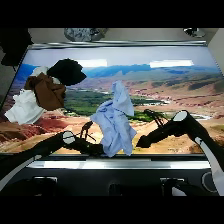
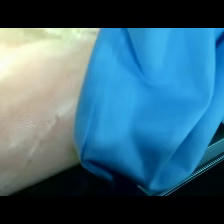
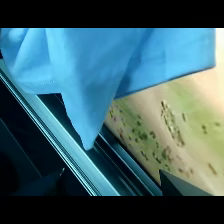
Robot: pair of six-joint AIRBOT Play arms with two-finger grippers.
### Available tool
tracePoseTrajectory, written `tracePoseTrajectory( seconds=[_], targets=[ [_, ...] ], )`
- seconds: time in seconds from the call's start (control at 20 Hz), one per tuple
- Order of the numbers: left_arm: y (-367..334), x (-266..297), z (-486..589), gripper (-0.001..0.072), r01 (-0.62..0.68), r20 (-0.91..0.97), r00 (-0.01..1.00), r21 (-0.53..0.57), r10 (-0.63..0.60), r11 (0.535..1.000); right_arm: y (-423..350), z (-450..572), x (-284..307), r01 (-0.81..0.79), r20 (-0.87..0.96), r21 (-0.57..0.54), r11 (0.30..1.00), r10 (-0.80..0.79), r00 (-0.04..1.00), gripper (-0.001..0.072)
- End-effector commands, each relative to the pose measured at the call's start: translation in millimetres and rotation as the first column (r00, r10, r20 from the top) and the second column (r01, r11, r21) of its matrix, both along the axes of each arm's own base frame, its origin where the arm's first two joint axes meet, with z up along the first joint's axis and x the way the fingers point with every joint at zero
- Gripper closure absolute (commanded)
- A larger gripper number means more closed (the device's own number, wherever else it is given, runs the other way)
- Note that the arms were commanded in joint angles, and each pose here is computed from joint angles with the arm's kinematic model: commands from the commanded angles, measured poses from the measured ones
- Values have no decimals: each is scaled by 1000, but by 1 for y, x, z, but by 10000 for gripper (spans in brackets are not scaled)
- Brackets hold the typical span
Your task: Fold the shirts.
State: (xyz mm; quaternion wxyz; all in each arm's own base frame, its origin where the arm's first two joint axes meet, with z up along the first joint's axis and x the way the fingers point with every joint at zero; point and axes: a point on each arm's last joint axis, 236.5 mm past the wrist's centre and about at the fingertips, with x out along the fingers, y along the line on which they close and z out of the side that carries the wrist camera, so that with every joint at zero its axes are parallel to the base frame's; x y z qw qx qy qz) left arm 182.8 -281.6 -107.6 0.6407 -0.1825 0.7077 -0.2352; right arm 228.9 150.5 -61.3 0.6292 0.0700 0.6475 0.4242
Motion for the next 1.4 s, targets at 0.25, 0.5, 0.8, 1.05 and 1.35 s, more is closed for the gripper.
tracePoseTrajectory(
  seconds=[0.25, 0.5, 0.8, 1.05, 1.35],
  targets=[
    [-6, 8, 4, 677, -43, 29, 999, -16, 44, 999, 64, -28, 10, -13, 155, -59, 998, 22, 988, 133],
    [-4, 35, 50, 680, 54, 254, 966, -67, -36, 996, 58, -10, 22, -61, 209, -95, 994, 79, 975, 671],
    [116, 155, 373, 681, -212, 877, 394, -204, 274, 956, -53, 277, 152, 330, 864, -378, 865, 202, 461, 668],
    [210, 41, 664, 681, -130, 794, -260, -592, 549, 795, -120, 585, 49, 555, 957, 145, 819, 25, -288, 669],
    [216, -19, 726, 681, -36, 753, -455, -548, 475, 835, -149, 649, -13, 556, 887, 276, 784, 15, -462, 669]
  ],
)
